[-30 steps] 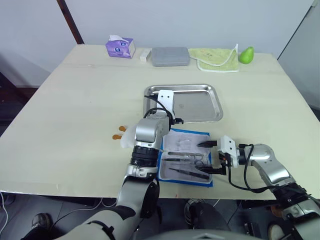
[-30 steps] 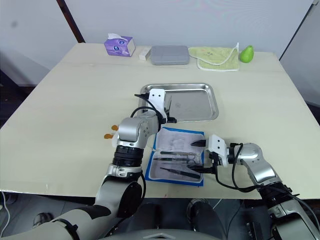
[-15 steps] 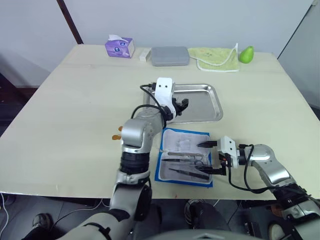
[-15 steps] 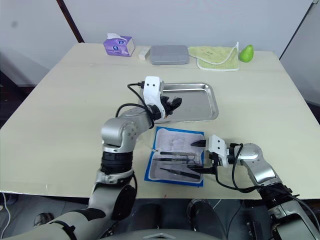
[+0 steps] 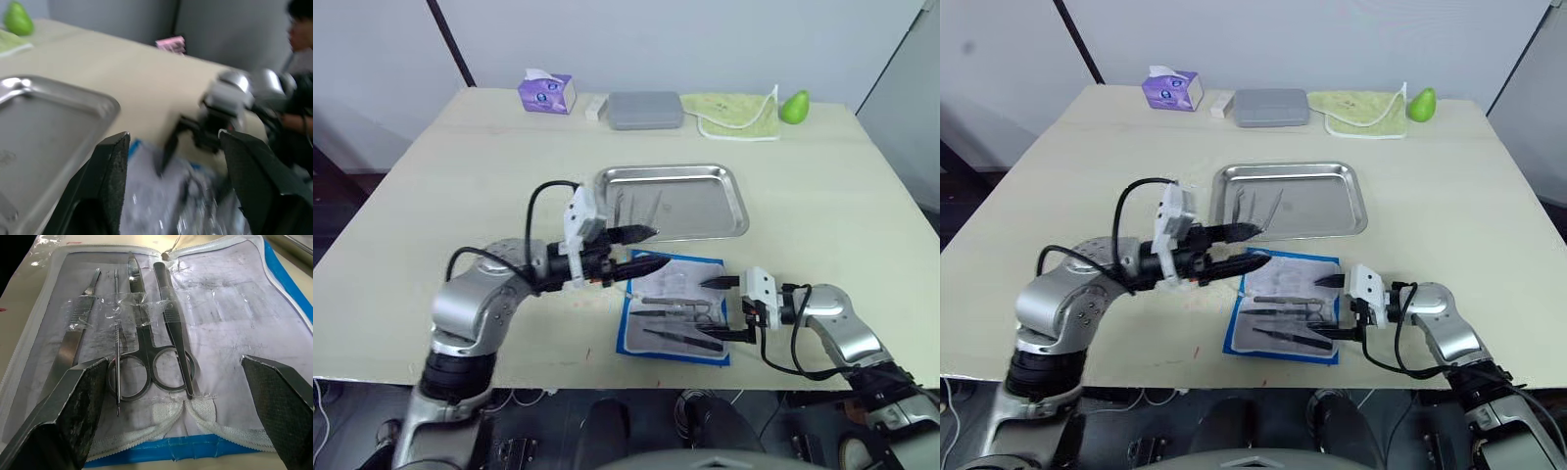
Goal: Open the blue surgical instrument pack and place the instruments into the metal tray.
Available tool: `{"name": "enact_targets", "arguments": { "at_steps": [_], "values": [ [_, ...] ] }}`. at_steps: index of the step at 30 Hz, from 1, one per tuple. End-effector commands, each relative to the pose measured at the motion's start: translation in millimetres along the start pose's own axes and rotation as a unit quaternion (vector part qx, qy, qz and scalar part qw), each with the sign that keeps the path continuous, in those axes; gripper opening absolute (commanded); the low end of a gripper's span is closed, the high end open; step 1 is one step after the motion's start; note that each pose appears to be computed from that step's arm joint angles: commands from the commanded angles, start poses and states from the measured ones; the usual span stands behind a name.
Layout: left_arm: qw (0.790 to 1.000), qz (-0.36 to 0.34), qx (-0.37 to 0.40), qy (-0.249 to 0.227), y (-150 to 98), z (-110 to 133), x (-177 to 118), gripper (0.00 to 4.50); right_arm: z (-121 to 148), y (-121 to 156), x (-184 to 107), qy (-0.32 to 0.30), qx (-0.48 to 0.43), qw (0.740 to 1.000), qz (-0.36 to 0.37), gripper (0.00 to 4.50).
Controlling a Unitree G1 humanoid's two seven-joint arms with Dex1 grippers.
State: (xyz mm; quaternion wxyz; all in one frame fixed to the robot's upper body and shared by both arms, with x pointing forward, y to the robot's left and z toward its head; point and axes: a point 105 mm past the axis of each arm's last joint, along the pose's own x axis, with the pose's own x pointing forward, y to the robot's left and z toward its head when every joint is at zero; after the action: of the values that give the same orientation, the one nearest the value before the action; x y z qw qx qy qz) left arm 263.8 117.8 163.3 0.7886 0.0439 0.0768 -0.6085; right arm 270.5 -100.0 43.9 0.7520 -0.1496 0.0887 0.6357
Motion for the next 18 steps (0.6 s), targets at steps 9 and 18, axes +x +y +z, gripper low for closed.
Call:
{"name": "enact_targets", "arguments": {
  "at_steps": [9,18],
  "values": [
    [0.999,-0.009,-0.003,0.047,-10,-28,-93,4.46,-56,27,-10,0.083,0.085,0.993,0.017,4.5],
    [0.998,0.007,0.023,0.063,-2,-30,-108,4.46,-55,28,-12,0.078,0.087,0.993,0.017,4.5]
  ]
}}
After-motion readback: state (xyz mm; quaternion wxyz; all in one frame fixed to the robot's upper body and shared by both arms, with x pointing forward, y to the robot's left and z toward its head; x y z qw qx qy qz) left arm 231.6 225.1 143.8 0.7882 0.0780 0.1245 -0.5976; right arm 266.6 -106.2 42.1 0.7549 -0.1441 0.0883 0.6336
